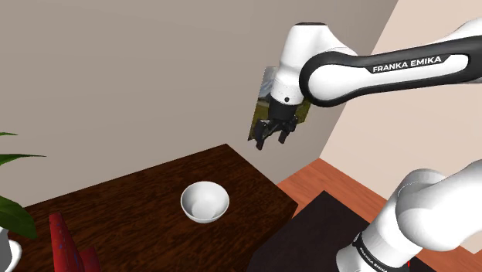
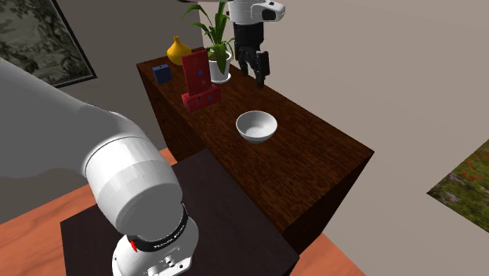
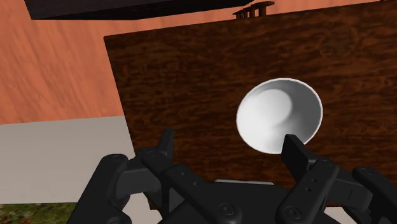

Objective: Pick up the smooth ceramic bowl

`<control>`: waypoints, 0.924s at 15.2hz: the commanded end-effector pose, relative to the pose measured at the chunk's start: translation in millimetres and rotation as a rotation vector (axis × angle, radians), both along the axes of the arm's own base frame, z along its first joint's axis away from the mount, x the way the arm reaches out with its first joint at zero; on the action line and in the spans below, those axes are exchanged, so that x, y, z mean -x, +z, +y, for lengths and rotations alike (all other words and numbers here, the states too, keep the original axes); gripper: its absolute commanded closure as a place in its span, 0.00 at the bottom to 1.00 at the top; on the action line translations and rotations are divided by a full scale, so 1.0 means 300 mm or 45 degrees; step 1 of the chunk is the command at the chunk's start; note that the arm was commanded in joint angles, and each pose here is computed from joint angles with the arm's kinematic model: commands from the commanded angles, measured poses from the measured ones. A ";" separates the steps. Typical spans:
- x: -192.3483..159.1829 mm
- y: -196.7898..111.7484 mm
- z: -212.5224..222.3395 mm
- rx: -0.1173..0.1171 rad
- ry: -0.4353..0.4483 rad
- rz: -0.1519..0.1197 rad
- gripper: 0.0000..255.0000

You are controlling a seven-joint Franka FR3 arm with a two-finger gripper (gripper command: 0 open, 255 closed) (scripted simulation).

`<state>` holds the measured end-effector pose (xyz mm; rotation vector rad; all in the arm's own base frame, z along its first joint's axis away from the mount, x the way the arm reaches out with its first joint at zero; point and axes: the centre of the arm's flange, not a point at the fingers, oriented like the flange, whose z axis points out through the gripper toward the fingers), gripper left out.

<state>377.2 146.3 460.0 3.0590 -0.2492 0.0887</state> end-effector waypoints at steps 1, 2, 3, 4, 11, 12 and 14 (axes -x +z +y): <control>-0.027 -0.067 0.052 0.005 -0.001 -0.009 0.00; -0.043 -0.098 0.079 0.008 -0.001 -0.013 0.00; -0.059 -0.129 0.107 0.012 -0.001 -0.016 0.00; -0.075 -0.160 0.135 0.015 -0.001 -0.019 0.00; -0.189 -0.378 0.325 0.038 -0.003 -0.041 0.00; -0.206 -0.409 0.351 0.041 -0.003 -0.044 0.00; -0.240 -0.472 0.405 0.047 -0.003 -0.051 0.00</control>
